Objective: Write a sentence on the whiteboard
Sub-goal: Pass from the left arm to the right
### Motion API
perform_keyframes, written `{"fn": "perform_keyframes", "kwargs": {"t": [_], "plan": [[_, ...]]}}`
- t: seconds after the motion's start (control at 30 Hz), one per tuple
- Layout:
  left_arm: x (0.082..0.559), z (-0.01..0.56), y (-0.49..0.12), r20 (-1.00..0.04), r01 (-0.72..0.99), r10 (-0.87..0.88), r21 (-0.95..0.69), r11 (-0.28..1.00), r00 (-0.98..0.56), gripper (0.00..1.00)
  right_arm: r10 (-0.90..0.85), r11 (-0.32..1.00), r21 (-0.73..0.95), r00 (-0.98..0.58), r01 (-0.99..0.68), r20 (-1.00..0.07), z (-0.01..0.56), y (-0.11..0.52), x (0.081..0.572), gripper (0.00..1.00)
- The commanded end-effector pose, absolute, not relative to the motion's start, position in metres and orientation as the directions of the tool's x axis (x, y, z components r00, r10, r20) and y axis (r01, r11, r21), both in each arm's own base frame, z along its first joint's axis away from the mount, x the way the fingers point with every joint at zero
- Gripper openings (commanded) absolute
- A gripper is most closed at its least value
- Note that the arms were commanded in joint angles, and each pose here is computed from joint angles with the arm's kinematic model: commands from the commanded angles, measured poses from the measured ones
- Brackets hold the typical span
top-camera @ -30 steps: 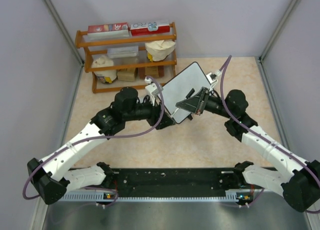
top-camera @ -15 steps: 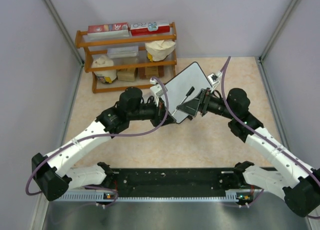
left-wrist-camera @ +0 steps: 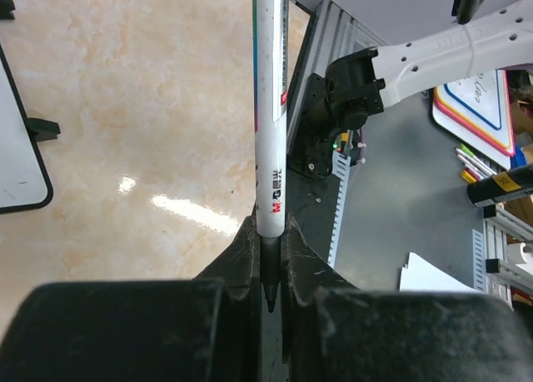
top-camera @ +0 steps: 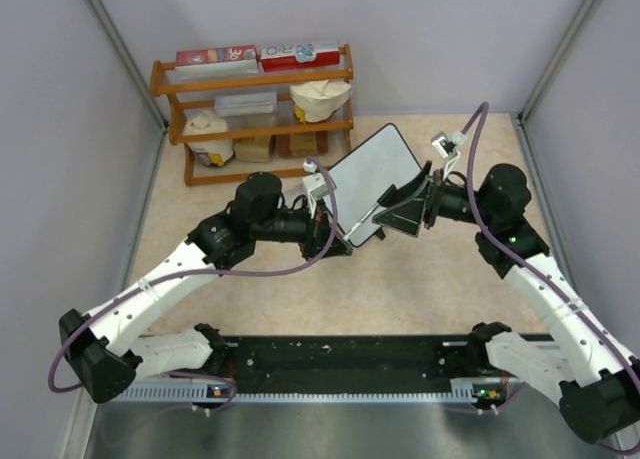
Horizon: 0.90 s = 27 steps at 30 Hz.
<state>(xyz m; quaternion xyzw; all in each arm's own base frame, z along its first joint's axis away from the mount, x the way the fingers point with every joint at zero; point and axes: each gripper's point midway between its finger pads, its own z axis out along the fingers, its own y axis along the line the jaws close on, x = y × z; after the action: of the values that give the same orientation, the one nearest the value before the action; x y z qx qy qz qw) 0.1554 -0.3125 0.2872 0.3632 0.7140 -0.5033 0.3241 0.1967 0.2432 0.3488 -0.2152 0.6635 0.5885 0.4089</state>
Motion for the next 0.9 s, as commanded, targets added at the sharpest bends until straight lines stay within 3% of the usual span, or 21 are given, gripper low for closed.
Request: {"fn": "perform_keyframes", "kwargs": {"t": [0.0, 0.6, 0.87], "plan": [[0.140, 0.323, -0.310, -0.883, 0.896, 0.156, -0.428, 0.120, -0.443, 0.00, 0.161, 0.144, 0.501, -0.480, -0.853, -0.863, 0.379, 0.244, 0.185, 0.99], [0.124, 0.344, -0.319, -0.902, 0.913, 0.158, -0.408, -0.016, -0.401, 0.00, 0.131, -0.060, 0.500, -0.503, -0.864, -0.854, 0.403, 0.255, 0.170, 0.98], [0.125, 0.341, -0.324, -0.897, 0.909, 0.164, -0.417, -0.010, -0.410, 0.00, 0.076, -0.087, 0.516, -0.523, -0.852, -0.849, 0.394, 0.267, 0.156, 0.73]]}}
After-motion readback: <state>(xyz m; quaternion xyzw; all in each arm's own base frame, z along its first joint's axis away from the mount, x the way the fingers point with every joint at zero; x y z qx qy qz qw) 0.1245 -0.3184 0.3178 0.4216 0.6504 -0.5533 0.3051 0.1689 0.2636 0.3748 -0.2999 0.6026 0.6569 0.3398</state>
